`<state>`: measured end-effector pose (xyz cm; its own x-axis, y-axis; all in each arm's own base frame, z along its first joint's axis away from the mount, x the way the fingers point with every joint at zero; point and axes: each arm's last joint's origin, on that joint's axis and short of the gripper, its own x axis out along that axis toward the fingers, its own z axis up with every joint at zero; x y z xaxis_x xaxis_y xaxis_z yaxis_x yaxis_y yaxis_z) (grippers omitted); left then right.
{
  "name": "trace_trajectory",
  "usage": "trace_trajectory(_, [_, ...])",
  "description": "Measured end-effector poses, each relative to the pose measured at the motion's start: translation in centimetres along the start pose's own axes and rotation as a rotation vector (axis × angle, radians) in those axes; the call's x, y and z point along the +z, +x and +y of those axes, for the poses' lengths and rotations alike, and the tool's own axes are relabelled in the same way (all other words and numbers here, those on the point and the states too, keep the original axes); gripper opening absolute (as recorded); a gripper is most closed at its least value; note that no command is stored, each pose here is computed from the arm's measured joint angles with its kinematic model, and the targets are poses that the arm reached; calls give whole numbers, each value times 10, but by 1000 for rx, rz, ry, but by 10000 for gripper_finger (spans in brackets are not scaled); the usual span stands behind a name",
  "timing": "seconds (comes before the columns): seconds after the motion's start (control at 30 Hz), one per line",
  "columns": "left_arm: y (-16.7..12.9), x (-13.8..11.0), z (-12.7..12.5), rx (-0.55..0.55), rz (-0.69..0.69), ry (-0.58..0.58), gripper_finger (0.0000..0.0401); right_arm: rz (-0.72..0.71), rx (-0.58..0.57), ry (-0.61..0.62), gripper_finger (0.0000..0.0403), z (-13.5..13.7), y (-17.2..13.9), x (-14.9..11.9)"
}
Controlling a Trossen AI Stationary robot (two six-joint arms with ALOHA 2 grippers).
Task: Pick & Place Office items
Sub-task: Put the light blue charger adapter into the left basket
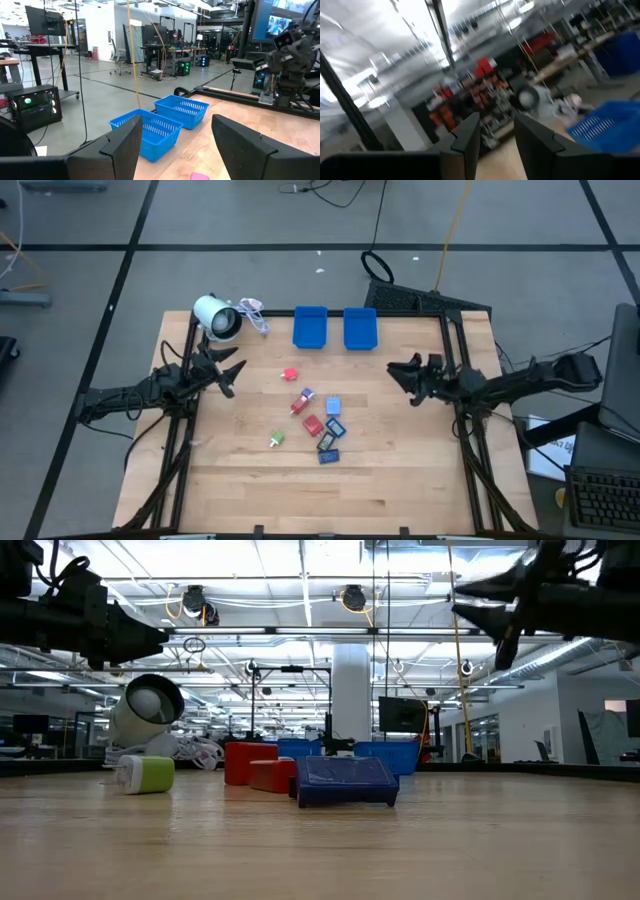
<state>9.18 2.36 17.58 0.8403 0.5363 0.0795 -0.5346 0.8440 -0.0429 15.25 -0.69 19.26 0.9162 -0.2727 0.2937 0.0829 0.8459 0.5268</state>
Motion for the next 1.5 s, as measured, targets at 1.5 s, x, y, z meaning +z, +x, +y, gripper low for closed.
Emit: trace_trajectory(1.5, [0,0,0,0,0,1,244,621,-102,-504,210,120,176,-109])
